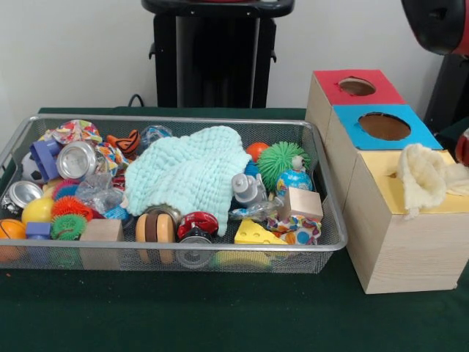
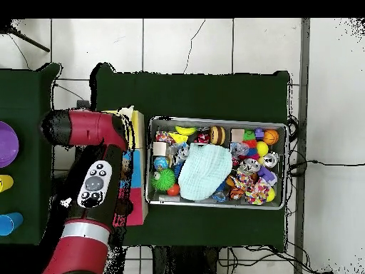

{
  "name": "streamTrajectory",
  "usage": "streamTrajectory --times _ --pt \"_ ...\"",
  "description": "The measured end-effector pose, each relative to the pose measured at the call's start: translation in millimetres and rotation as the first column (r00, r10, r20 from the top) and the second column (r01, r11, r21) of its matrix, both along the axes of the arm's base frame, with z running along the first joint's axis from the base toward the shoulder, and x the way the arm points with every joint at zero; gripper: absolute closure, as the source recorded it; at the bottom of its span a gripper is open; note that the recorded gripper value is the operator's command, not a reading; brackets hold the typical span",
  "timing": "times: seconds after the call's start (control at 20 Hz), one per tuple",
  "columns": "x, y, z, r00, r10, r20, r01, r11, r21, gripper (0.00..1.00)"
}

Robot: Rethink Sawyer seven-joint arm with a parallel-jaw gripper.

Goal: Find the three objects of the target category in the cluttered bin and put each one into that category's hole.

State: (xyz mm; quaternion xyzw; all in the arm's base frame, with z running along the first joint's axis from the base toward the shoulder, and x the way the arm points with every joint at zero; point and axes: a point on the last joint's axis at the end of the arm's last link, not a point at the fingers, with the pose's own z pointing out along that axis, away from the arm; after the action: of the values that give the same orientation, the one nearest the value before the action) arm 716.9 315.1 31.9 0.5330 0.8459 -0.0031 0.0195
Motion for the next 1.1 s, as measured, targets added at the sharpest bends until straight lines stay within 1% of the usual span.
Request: streamTrajectory --times 0.1,0.2,0.3,0.4,0.5,0.55,0.7,0.8,0.9,1.0,1.1 --pt "6.9 -5 10 0.9987 -0.004 -0.05 0.004 1.0 0.006 1.0" --pt "13.1 -10 21 0.9959 -0.005 -0.09 0.007 0.9999 0.011 1.0" --pt "17.7 -12 30 0.9936 -0.005 -0.113 0.007 0.9999 0.014 1.0" --pt "22.7 -14 40 0.9925 -0.003 -0.122 0.005 0.9998 0.017 1.0" --pt "28.9 -15 51 0.9934 -0.003 -0.115 0.005 0.9998 0.02 1.0" --pt "30.0 -15 53 0.9936 -0.003 -0.112 0.005 0.9998 0.02 1.0" --pt "38.2 -21 65 0.9959 -0.008 -0.09 0.01 0.9998 0.017 1.0" --pt "46.4 -32 79 0.9974 -0.02 -0.069 0.021 0.9997 0.013 1.0" --pt "50.0 -37 86 0.9978 -0.026 -0.061 0.027 0.9996 0.012 1.0" --pt "58.8 -50 101 0.9981 -0.041 -0.046 0.042 0.9991 0.013 1.0" --pt "64.0 -58 109 0.998 -0.05 -0.038 0.051 0.9986 0.016 1.0"
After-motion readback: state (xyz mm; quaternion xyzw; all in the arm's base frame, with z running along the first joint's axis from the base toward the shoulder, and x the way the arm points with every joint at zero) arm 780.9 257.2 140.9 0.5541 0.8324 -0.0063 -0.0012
